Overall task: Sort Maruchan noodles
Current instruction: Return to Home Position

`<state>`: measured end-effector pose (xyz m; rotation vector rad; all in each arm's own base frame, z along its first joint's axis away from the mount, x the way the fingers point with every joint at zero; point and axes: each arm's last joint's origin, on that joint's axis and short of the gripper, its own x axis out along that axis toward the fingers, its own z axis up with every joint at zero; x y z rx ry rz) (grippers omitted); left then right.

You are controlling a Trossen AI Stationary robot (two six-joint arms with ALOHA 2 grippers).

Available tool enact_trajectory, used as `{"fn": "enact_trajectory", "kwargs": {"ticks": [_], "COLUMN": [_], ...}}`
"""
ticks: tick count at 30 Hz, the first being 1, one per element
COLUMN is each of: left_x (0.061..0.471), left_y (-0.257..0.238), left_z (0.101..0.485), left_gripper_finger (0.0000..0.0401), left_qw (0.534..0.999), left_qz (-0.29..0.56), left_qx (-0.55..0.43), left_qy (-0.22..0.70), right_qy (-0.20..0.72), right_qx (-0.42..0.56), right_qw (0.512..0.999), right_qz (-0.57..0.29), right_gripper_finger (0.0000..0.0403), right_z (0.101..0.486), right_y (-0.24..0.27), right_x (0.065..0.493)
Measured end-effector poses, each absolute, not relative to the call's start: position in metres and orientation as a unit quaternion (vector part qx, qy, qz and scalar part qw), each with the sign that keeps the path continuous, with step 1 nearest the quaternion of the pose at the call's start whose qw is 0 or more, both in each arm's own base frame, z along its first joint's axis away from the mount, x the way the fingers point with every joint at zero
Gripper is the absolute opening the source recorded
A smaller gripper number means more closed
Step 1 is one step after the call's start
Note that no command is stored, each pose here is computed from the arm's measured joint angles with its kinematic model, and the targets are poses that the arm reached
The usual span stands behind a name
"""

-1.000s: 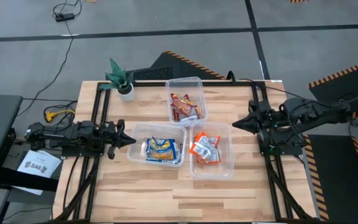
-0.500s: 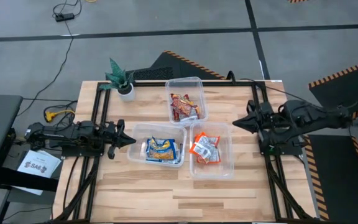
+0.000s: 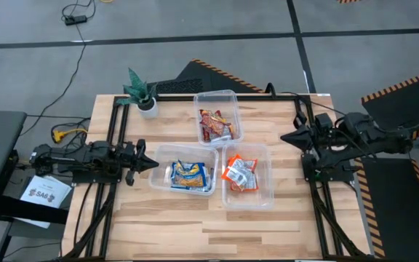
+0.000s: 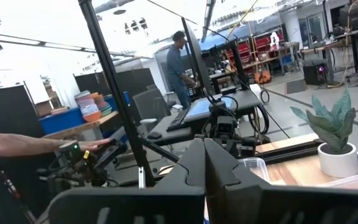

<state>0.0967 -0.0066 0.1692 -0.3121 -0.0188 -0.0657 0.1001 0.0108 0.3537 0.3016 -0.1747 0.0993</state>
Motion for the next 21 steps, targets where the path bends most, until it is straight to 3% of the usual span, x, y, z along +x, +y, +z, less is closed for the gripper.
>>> {"fn": "enact_trajectory", "kwargs": {"ticks": [10, 21], "left_x": [0.096, 0.097], "left_y": [0.012, 0.008], "left_z": [0.170, 0.170], "left_gripper_finger": [0.0000, 0.0000], "left_qw": [0.985, 0.986], "left_qz": [0.068, 0.054], "left_qx": [-0.154, -0.154], "left_qy": [-0.032, -0.031], "right_qy": [-0.083, -0.062], "right_qx": [0.150, 0.148], "right_qw": [0.984, 0.986], "right_qz": [0.047, 0.044], "right_gripper_finger": [0.0009, 0.0009], "right_z": [0.353, 0.349], "right_y": [0.011, 0.011], "right_x": [0.100, 0.101]}}
